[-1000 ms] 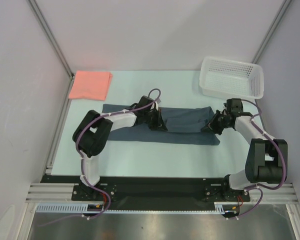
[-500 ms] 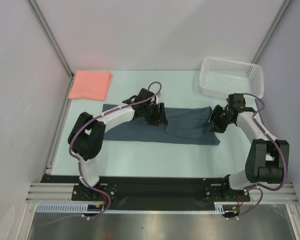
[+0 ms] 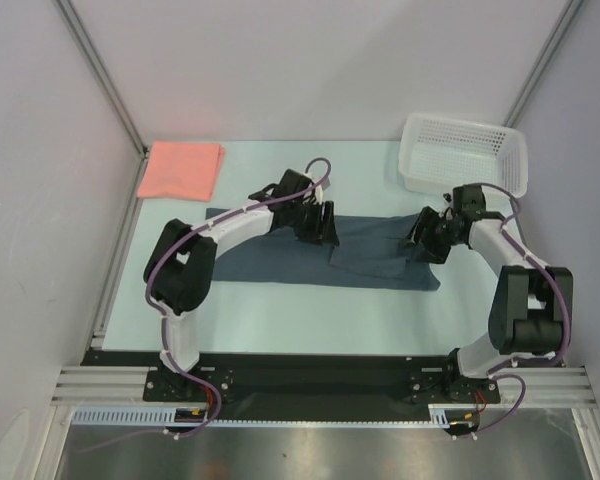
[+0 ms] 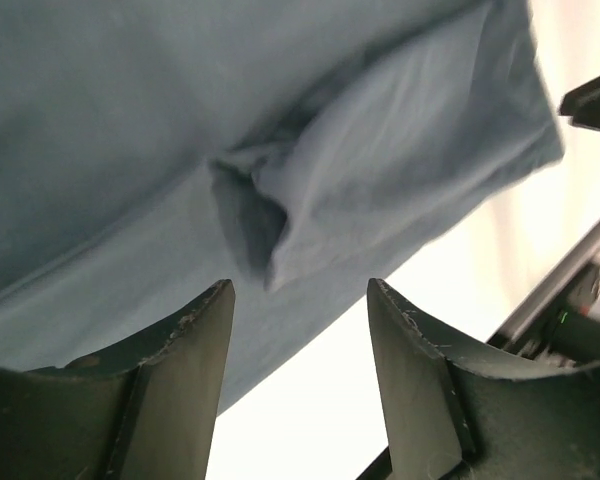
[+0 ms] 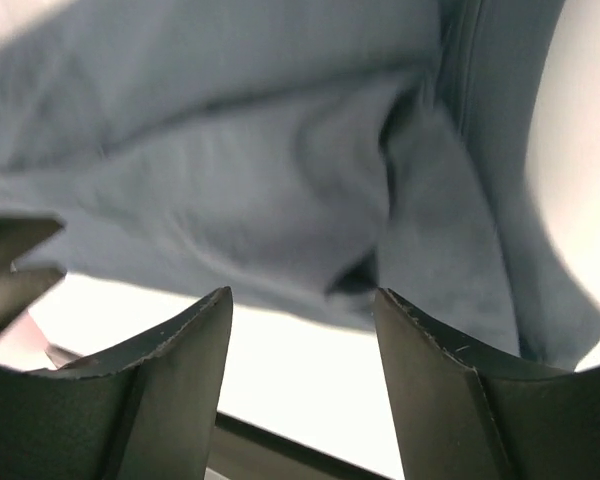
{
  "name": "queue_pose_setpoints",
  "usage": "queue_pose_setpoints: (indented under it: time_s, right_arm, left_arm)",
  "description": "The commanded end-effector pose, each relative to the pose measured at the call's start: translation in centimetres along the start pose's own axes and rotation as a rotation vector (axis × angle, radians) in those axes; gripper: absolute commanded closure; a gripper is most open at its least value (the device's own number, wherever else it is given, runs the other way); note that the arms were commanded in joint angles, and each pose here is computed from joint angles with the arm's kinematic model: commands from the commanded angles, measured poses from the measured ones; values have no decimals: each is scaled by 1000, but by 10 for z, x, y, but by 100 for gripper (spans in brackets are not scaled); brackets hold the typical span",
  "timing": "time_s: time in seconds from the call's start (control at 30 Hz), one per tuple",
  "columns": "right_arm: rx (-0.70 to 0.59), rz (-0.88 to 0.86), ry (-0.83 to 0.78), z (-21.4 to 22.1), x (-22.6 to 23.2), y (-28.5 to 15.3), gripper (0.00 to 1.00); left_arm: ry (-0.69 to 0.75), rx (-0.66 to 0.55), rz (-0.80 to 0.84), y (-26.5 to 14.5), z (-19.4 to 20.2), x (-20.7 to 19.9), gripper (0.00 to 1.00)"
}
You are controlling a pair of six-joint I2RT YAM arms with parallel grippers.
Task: Fold and stack the t-shirts
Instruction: Fold the tshirt
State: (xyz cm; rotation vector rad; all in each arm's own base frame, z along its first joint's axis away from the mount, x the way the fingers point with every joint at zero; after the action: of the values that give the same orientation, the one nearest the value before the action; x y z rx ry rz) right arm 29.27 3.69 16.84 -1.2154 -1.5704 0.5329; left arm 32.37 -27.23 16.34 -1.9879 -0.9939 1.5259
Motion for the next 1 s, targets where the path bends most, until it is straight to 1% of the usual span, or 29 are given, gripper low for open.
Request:
queue_pose_setpoints:
  time_s: [0.0, 0.03, 0.07, 0.1, 0.13, 0.17, 0.27, 0.37, 0.47, 0.5, 0.73, 0.83, 0.97]
  right_arm:
    - [-40, -83, -101, 20, 7, -15, 36]
    - [-31, -91, -95, 29, 4, -12, 39]
    - [-69, -109, -114, 29, 6, -13, 43]
    - [-71, -114, -122, 32, 7, -10, 47]
    - [-75, -115, -129, 32, 7, -8, 53]
    - [-57, -123, -133, 39, 5, -4, 53]
    - [-32, -121, -153, 46, 1, 5, 51]
    - [-38, -111, -164, 50, -3, 9, 43]
    - [-31, -109, -171, 50, -7, 16, 43]
    - [-17, -117, -199, 53, -2, 20, 45]
    - [-4, -101, -223, 50, -5, 30, 50]
    - [3, -85, -229, 48, -6, 31, 48]
    - [5, -19, -238, 43, -7, 23, 46]
  left_arm:
    - [110, 36, 96, -11, 6, 4, 39]
    - [121, 42, 92, -11, 11, 11, 39]
    - [149, 43, 92, -12, 13, 15, 39]
    - [156, 36, 87, -14, 13, 17, 39]
    - [152, 37, 80, -13, 15, 23, 39]
    - [154, 46, 96, -12, 16, 24, 39]
    - [153, 75, 152, -3, 18, 27, 41]
    - [131, 78, 173, 6, 18, 28, 42]
    - [117, 66, 189, 12, 14, 27, 43]
    - [113, 69, 196, 13, 13, 27, 44]
    - [75, 105, 211, 25, 19, 28, 48]
    - [61, 123, 213, 29, 24, 30, 49]
    - [54, 125, 232, 29, 24, 26, 50]
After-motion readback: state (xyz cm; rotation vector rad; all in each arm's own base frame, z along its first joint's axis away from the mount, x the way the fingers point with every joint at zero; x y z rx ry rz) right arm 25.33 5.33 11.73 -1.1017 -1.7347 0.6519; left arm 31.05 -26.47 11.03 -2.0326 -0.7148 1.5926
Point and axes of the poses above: each gripper's point midway between its finger pads, its own y axis out along the fingers, its own x axis along the line the jaws close on, z = x × y, the point moved 10 cm from there along -y, back along the fingers, and after that the axes turned 15 degrees about -y, right-handed, at the moved point
